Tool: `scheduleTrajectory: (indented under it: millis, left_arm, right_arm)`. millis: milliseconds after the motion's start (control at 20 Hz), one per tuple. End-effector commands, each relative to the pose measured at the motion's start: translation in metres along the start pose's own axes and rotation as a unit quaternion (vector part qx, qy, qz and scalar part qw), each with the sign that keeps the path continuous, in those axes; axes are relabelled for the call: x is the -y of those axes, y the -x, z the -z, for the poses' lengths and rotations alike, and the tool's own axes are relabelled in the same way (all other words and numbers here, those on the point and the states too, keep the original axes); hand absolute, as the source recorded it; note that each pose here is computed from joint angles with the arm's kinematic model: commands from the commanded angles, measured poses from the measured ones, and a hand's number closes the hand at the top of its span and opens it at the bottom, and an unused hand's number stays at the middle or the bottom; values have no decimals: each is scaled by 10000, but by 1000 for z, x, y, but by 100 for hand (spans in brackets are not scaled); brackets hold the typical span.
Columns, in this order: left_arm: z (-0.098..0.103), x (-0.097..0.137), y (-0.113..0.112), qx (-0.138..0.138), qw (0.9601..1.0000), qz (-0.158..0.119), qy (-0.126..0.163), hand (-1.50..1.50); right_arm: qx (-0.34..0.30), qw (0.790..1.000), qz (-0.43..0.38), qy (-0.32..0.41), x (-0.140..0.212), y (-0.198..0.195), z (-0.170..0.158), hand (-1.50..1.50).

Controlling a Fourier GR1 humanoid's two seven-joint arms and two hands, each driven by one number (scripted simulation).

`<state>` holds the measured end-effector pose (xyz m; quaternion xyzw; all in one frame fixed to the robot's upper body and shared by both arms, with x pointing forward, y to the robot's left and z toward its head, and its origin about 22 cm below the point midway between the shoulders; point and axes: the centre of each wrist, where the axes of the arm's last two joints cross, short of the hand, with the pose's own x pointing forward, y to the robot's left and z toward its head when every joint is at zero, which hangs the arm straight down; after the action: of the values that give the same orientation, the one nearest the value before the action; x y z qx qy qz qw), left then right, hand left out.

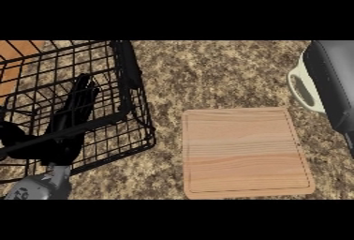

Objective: Pick the sweet potato from the cutting board and place it in the pot

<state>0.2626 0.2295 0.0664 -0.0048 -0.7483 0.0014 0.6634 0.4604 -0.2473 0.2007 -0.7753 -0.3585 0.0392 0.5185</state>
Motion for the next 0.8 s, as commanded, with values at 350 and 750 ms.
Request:
scheduleTrajectory:
  millis: [350,750]
  left_arm:
    - [29,-33,-20,463,9975,163,-501,0]
    - [27,-42,-20,393,9973,246,-565,0]
  right_arm:
    - [-1098,9935,-170,258,-37,43,21,150]
    - [-1000,9949,-106,87,-71,102,27,150]
